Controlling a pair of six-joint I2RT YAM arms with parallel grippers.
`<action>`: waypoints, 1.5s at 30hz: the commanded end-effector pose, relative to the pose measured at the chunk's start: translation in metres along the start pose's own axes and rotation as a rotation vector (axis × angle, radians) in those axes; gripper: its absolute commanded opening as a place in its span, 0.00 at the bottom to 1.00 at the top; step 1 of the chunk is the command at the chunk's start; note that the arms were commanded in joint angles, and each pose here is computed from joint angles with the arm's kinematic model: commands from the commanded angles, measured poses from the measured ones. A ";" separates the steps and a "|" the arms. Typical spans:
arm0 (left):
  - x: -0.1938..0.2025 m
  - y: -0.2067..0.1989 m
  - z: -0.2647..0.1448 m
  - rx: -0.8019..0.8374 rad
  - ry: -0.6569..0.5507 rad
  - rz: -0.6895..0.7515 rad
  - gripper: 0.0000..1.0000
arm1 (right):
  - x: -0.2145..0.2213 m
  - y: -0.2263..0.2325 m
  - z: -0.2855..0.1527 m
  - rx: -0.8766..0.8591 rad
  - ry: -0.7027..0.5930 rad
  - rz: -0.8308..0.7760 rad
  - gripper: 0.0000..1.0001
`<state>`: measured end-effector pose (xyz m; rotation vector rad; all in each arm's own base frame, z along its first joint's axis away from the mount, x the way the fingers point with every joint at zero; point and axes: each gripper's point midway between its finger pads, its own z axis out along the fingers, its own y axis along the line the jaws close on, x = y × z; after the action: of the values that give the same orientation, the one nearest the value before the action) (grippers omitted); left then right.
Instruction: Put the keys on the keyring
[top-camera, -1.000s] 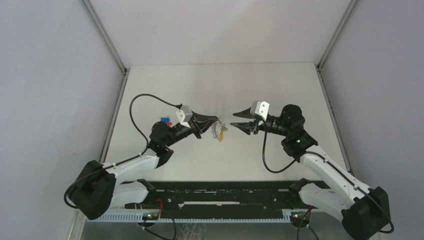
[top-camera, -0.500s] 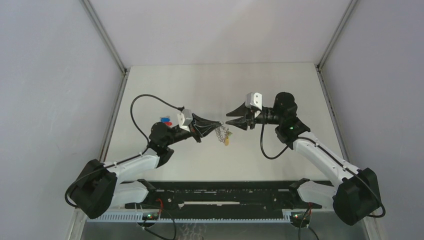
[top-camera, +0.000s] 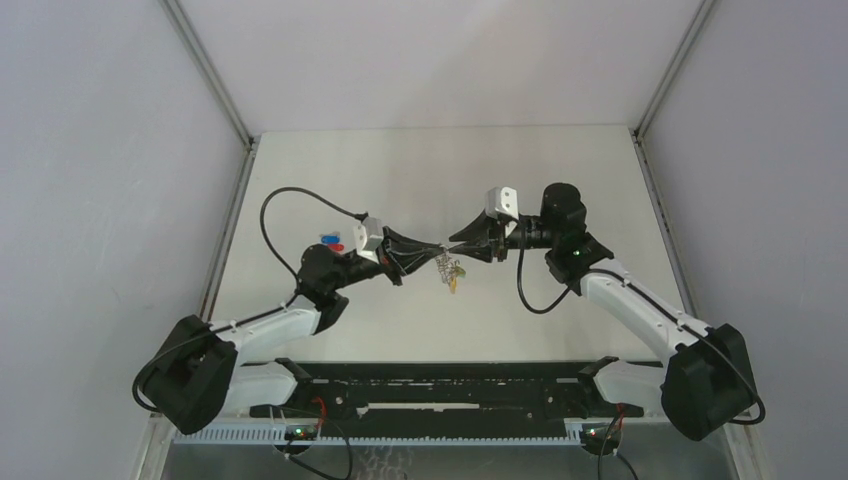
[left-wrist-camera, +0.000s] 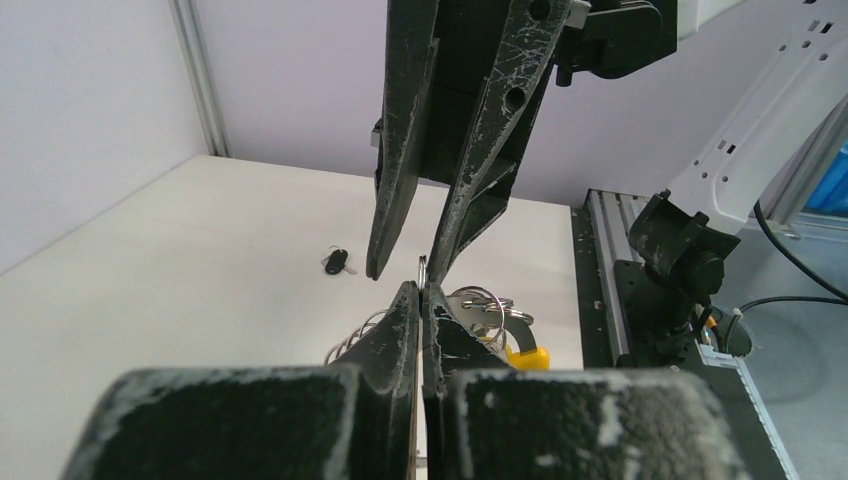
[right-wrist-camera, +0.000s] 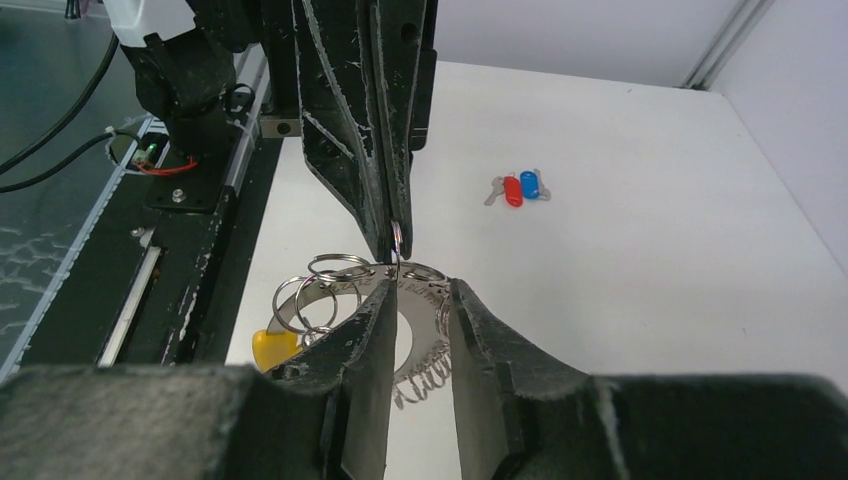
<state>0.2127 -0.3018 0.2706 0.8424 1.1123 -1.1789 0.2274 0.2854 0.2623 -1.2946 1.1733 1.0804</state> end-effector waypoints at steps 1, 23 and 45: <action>-0.034 -0.004 0.010 0.046 -0.092 0.053 0.00 | -0.023 0.002 0.007 -0.046 -0.039 -0.064 0.25; -0.024 0.003 0.008 0.012 -0.065 0.054 0.00 | -0.018 0.010 0.009 -0.084 -0.005 -0.060 0.04; -0.004 0.017 -0.016 -0.068 0.124 0.145 0.32 | -0.011 0.005 0.013 0.008 0.223 -0.134 0.00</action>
<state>0.2190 -0.2857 0.2430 0.9210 1.2311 -1.0529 0.2167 0.2985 0.2623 -1.4655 1.2567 0.9334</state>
